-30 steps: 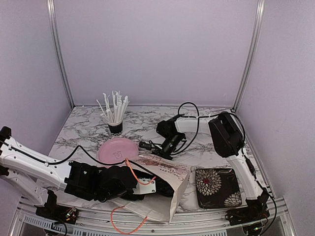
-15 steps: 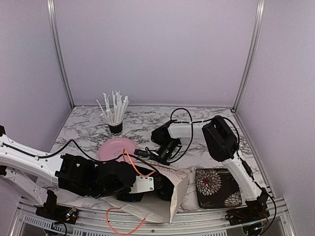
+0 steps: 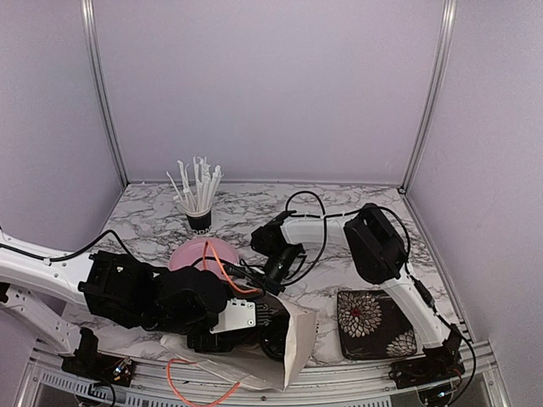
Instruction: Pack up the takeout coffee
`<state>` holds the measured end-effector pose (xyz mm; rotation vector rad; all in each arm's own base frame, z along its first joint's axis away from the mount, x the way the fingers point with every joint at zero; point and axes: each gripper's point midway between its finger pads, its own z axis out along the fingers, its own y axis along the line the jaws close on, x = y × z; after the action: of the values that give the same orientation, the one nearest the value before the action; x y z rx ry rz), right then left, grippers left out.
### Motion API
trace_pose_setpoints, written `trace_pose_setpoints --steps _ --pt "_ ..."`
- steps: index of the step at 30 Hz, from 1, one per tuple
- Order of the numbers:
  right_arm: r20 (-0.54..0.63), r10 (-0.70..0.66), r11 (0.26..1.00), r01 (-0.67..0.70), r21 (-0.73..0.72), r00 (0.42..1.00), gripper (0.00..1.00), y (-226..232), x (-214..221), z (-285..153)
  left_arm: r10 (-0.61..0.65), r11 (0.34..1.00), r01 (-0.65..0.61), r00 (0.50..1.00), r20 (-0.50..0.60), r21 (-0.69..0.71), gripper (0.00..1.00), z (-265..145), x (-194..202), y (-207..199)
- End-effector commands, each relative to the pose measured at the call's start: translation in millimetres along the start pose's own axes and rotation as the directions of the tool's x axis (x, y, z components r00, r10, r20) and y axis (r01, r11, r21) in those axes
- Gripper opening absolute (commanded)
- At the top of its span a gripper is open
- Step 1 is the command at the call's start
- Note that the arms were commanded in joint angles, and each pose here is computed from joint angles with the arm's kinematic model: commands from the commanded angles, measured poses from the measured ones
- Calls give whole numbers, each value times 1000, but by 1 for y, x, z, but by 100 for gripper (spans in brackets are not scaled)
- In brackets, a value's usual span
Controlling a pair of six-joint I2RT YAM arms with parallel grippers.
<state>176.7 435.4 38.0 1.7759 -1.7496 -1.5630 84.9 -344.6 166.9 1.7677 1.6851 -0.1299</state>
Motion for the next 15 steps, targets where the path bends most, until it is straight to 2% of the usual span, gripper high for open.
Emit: trace_pose_setpoints --steps 1,9,15 --pt "-18 30 981 -26 194 999 54 -37 1 -32 3 998 5 992 -130 65 51 10 31 -14" --pt "40 -28 941 12 338 999 55 -22 -17 -104 8 996 6 989 -151 92 51 18 28 -17" --pt "96 -118 938 79 339 988 56 19 -30 -139 -48 989 69 987 -155 133 51 27 24 -12"
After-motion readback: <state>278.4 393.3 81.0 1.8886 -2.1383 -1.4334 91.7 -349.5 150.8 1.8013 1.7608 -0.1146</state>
